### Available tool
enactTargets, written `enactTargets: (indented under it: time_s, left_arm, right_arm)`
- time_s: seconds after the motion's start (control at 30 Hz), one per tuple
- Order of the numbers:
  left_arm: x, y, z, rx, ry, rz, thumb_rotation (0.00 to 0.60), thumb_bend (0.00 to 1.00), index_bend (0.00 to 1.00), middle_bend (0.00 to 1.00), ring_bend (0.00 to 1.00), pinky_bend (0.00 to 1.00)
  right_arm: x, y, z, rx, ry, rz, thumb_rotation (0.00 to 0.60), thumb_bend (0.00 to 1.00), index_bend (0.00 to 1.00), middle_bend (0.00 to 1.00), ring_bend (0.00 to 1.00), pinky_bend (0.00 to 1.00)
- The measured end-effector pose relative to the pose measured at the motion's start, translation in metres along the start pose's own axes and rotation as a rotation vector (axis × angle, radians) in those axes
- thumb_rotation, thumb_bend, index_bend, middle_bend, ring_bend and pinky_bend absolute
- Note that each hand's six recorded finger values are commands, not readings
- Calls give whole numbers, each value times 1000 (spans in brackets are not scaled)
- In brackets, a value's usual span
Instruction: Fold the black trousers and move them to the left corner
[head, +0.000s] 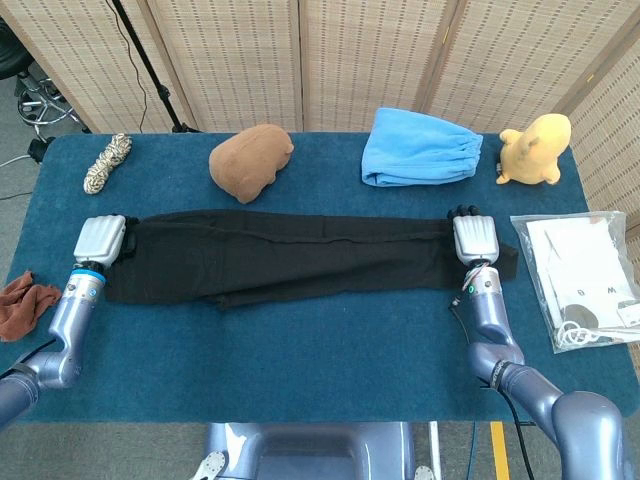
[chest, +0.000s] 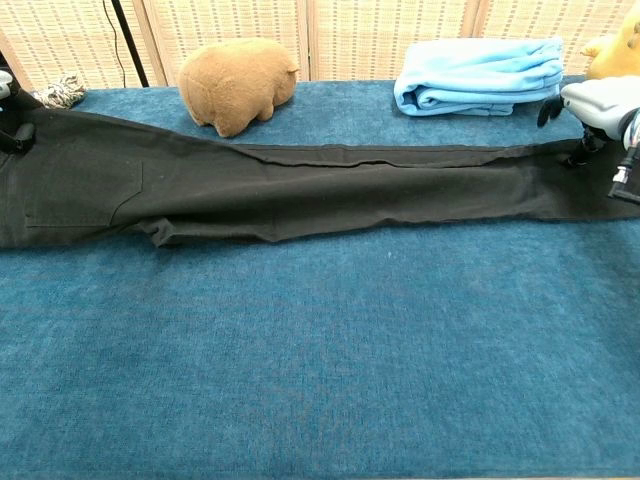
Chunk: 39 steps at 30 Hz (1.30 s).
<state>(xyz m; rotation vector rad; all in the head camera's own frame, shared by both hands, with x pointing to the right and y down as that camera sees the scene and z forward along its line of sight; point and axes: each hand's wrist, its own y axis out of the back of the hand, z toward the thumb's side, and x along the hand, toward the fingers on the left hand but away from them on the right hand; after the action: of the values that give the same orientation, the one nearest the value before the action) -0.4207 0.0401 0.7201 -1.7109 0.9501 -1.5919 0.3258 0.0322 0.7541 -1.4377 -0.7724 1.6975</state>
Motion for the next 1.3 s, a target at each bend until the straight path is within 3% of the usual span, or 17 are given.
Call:
enactTargets:
  time_s: [0.23, 0.9, 1.3]
  left_arm:
    - [0, 5, -4, -24, 8, 13, 600, 592, 683, 550, 394, 520]
    - [14, 7, -2, 17, 27, 17, 600, 592, 683, 550, 394, 520]
    - [26, 9, -5, 38, 48, 28, 600, 590, 683, 550, 395, 520]
  right_arm:
    - [2, 12, -1, -12, -14, -17, 600, 0, 31, 0, 0, 168]
    - [50, 59, -42, -39, 19, -52, 600, 0, 36, 0, 0, 167]
    - [57, 61, -57, -41, -7, -43, 600, 0, 36, 0, 0, 167]
